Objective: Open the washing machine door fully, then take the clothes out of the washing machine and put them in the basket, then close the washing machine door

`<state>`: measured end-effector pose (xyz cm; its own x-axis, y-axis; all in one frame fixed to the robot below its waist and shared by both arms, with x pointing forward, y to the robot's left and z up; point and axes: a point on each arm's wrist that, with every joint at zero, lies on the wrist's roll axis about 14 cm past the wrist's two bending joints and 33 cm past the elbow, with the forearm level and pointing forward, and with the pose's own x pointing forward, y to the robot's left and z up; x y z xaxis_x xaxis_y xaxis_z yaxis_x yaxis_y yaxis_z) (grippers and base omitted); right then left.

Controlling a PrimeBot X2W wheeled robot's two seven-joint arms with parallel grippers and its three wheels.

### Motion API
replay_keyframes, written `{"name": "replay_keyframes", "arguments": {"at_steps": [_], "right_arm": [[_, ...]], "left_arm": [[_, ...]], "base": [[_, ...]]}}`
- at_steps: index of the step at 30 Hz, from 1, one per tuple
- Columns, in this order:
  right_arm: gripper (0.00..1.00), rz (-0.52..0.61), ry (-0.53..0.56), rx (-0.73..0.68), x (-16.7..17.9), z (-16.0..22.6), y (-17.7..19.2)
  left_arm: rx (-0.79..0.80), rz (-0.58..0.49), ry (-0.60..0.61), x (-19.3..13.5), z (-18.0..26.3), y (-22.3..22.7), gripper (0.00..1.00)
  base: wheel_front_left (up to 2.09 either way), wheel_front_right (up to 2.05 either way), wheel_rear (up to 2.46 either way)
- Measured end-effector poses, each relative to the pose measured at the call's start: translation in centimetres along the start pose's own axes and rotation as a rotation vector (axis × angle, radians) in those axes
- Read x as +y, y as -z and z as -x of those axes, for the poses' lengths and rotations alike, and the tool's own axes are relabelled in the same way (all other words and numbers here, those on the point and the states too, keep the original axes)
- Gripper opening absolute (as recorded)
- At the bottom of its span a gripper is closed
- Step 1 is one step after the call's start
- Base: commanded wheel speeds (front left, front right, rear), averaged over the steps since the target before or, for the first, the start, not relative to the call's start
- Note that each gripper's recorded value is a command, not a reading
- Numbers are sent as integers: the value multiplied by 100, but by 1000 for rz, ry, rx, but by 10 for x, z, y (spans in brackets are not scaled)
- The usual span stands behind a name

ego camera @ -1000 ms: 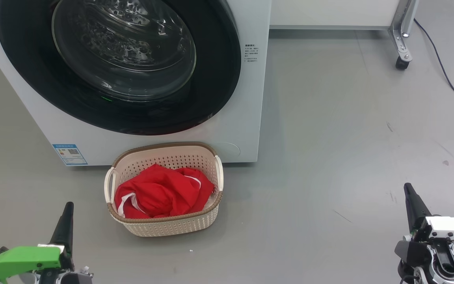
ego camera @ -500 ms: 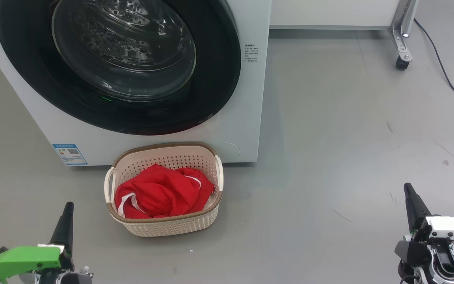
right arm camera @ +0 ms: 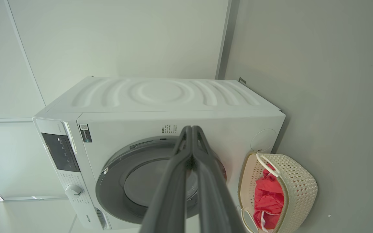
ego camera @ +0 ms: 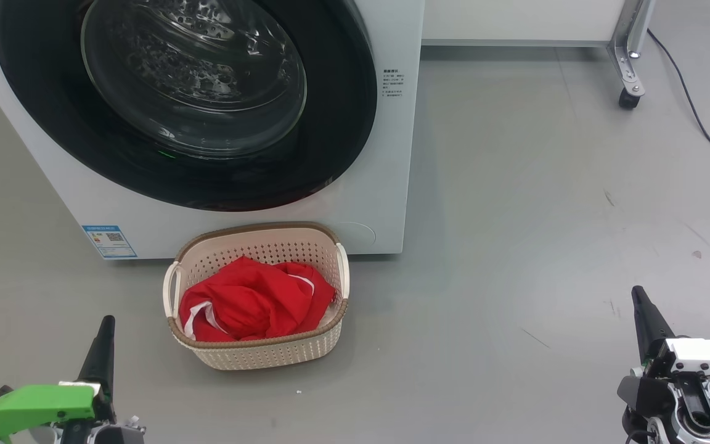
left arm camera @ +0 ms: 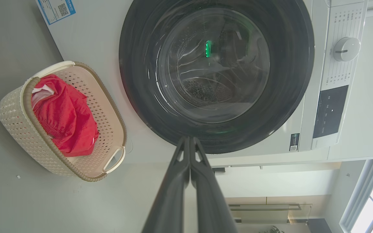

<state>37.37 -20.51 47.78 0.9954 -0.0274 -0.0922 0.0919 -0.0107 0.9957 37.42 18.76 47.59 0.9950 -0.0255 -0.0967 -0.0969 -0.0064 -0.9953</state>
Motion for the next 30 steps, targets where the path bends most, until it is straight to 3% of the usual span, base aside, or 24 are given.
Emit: {"name": "replay_keyframes", "arguments": {"at_steps": [30], "right_arm": [[0, 0, 0, 0, 0, 0, 0]], "left_arm": [[-2, 2, 1, 0, 0, 0, 0]], "base": [[0, 0, 0]]}}
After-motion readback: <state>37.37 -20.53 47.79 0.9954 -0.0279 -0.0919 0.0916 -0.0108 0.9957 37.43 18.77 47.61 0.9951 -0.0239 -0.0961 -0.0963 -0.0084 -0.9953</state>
